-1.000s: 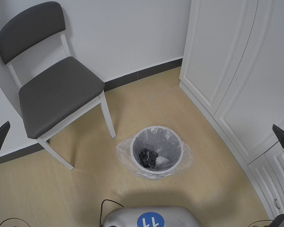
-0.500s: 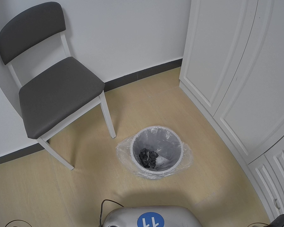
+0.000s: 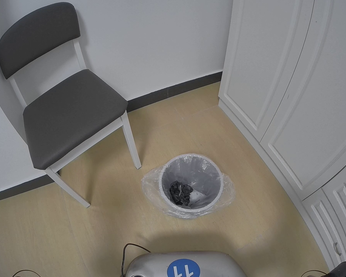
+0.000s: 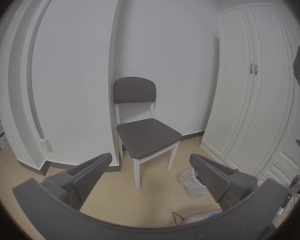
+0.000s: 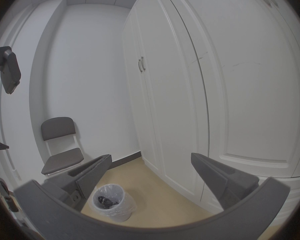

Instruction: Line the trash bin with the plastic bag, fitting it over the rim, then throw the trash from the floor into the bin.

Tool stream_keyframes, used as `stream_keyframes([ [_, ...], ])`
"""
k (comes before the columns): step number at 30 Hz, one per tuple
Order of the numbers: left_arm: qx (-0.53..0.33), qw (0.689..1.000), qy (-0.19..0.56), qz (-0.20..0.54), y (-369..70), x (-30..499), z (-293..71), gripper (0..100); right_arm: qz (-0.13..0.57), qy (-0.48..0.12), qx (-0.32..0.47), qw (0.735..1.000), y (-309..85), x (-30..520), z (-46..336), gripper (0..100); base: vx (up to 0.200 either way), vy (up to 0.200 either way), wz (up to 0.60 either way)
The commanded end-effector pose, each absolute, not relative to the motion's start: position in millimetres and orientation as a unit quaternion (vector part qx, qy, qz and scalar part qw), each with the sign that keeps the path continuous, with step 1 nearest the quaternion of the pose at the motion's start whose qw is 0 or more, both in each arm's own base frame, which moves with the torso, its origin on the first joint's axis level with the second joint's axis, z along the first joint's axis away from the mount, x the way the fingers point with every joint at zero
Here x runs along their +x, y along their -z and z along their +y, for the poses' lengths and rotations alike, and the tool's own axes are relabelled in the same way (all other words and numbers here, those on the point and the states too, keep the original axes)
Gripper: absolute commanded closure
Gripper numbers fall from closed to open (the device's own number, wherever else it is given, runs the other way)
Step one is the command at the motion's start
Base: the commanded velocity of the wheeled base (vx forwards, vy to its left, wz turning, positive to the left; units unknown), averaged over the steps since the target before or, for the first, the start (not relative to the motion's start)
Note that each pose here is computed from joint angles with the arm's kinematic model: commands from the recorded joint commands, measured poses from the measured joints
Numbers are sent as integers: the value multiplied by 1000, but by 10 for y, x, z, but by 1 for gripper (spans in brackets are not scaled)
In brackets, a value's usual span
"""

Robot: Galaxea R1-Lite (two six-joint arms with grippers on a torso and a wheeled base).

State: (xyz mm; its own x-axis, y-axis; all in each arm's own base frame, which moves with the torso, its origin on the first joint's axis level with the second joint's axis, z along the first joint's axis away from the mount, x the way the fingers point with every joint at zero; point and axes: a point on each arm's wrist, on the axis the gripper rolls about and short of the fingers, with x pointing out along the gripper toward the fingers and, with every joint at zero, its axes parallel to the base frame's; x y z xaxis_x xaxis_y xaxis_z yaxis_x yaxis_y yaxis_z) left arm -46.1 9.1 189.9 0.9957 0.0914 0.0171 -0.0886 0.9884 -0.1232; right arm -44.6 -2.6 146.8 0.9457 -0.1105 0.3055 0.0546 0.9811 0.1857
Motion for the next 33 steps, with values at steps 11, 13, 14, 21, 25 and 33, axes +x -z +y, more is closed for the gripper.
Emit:
stream_keyframes([
  [11, -63, 990, -84, -92, -1760, -796, 51, 0, -236, 42, 61, 969, -1511, -498, -24, 0, 0, 0, 0],
  [13, -60, 989, -88, -99, -1740, -821, 42, 0, -251, 43, 54, 965, -1510, -494, -24, 0, 0, 0, 0],
  [14, -58, 989, -87, -101, -1727, -829, 43, 0, -259, 43, 49, 964, -1508, -492, -23, 0, 0, 0, 0],
  [21, -39, 989, -87, -111, -1511, -604, 46, 0, -312, 51, 17, 949, -1373, -434, -23, 0, 0, 0, 0],
  [25, -15, 984, -86, -155, -1340, -425, 43, 0, -335, 49, 23, 941, -1406, -461, -23, 0, 0, 0, 0],
  [33, 68, 994, -85, -33, -835, -234, 40, 0, -355, 59, 15, 933, -1438, -490, -26, 0, 0, 0, 0],
])
